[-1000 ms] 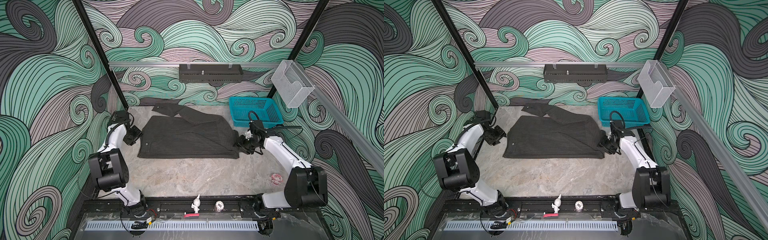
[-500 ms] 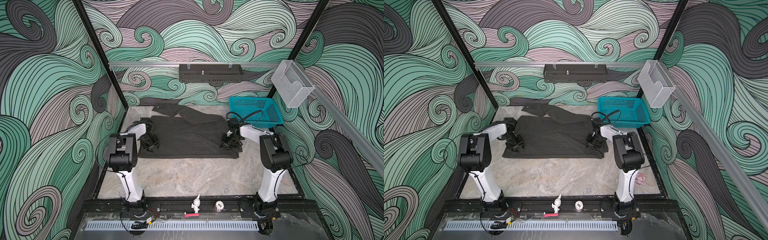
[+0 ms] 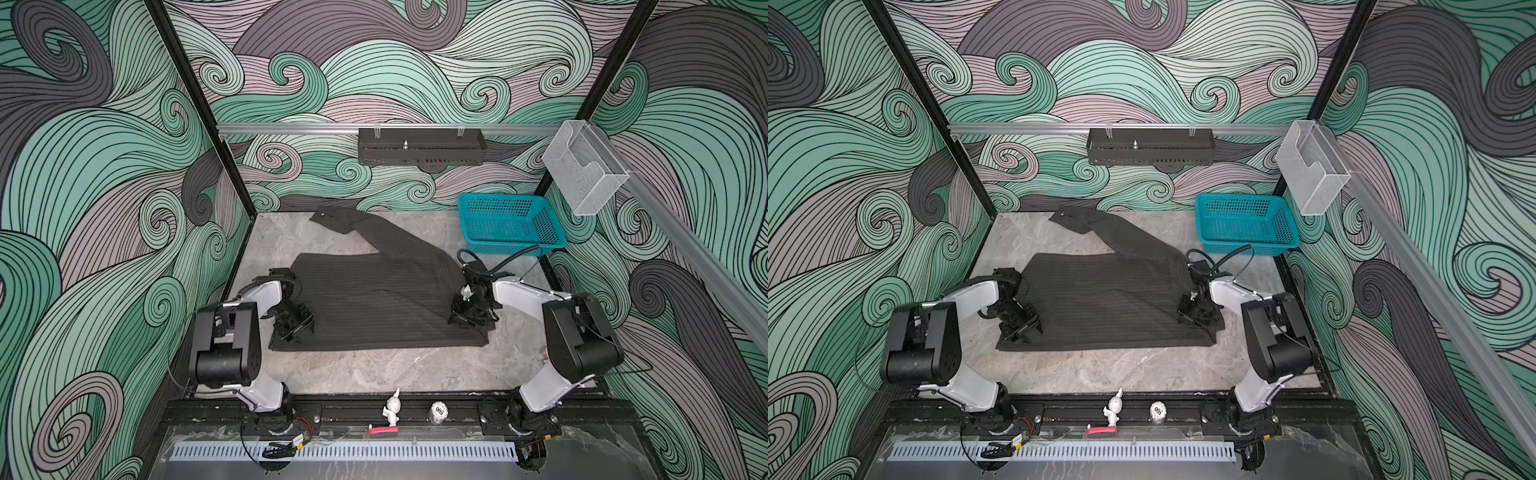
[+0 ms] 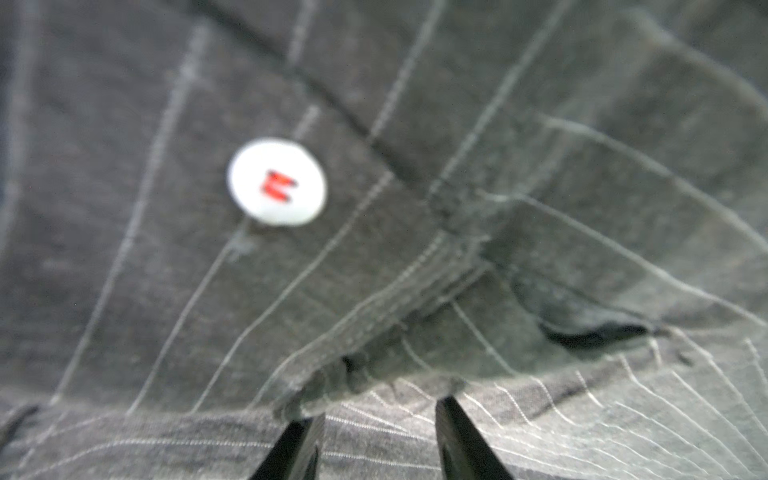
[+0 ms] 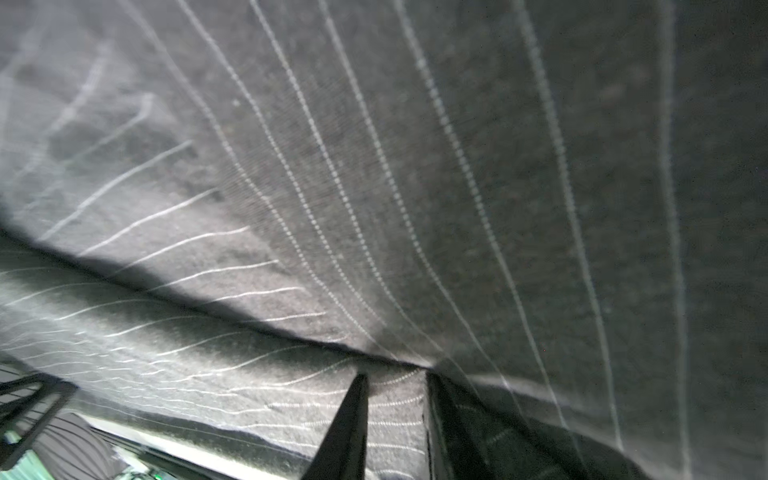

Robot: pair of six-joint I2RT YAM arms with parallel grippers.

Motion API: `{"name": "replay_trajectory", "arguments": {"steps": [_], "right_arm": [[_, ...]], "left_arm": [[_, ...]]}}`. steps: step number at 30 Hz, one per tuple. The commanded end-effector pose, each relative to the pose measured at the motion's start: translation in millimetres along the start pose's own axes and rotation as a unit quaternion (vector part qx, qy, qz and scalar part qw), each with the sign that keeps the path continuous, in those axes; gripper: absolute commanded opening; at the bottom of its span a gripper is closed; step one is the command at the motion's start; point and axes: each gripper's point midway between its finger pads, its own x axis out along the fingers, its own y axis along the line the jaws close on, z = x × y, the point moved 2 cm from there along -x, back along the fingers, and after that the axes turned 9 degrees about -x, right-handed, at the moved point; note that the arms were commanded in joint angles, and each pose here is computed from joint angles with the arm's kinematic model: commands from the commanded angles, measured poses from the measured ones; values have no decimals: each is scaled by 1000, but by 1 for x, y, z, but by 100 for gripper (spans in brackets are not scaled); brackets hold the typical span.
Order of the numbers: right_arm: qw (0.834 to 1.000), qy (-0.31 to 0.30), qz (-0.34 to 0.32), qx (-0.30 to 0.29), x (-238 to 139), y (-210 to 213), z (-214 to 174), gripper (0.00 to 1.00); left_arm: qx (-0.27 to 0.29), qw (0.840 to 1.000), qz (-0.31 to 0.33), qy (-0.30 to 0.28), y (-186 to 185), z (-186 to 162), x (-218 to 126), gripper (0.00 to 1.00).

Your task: Fold and stack the long sleeve shirts

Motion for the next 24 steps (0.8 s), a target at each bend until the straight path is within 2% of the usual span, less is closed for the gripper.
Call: {"name": "replay_trajectory", "arguments": {"steps": [1,4,8,12,18,24], "right_arm": [[999,14,-47,0,-15,-19,-26,26],[999,-24,-37,-13,-43,-8,-17,28],[995,-90,-36,-30,-80,9,12,32],[994,-101,-31,-35,-87,27,45,33],[996,-78,-28,-25,-50,32,74,33],[998,-41,-38,-17,-12,17,66,33]], "left_arm": [[-10,1000,-17,-11,-1,-12,-19,48],[7,997,-51,-49,-13,-9,-54,50],[31,991,-79,-101,-36,6,-100,53],[43,987,-105,-113,-65,25,-115,54],[28,995,-61,-73,-75,48,-75,53],[3,999,-25,-25,-50,52,-28,52]]}}
